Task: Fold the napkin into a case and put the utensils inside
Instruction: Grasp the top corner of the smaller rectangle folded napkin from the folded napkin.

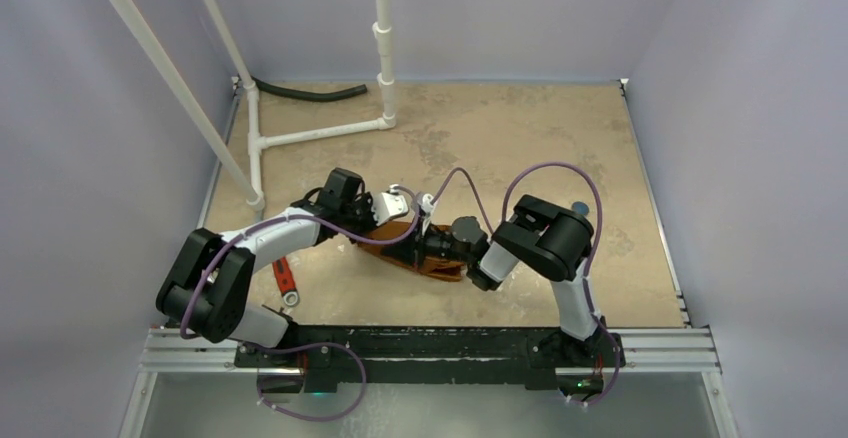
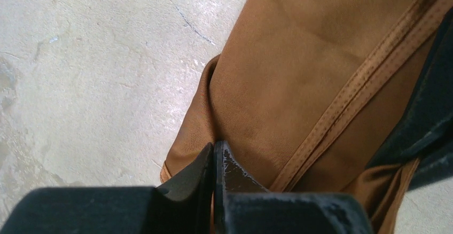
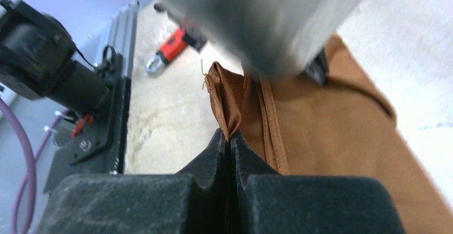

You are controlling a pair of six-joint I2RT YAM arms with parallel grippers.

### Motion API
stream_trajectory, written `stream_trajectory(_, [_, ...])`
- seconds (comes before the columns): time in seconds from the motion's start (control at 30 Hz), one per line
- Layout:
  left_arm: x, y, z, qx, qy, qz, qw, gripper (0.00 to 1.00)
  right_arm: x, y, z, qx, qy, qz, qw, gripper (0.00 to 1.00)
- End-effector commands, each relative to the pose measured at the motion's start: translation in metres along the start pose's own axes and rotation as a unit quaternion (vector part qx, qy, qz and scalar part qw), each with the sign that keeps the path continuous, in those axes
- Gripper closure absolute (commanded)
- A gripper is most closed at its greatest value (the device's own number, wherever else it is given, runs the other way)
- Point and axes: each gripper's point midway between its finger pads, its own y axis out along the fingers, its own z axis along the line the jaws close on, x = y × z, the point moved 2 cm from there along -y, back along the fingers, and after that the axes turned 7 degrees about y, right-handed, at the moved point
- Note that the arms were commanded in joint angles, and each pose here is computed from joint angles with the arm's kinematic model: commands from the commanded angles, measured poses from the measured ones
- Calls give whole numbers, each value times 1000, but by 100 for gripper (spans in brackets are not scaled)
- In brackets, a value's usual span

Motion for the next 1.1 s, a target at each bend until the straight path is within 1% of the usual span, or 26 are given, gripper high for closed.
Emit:
stream_trajectory(0.0, [9, -1, 0, -3, 7, -28, 1000, 100, 73, 5, 42, 95, -38, -110, 989, 100])
stream_trajectory(0.23, [11, -5, -5, -20, 11, -32, 999, 100, 61, 12, 31, 81, -2, -79, 994, 100])
stream_trajectory(0.4, [11, -8, -11, -32, 15, -36, 999, 100, 44, 23, 12, 41, 25, -29, 998, 100])
stream_trajectory(0.47, [12, -8, -12, -34, 17, -39, 999, 100, 39, 24, 6, 28, 32, -18, 999, 100])
stream_trajectory(0.77, [13, -10, -13, -33, 20, -43, 998, 100, 37, 19, -11, -9, 67, -13, 998, 100])
stream_trajectory(1.07, [12, -11, -14, -34, 19, -42, 998, 100, 22, 14, -26, -40, 106, 3, 994, 100])
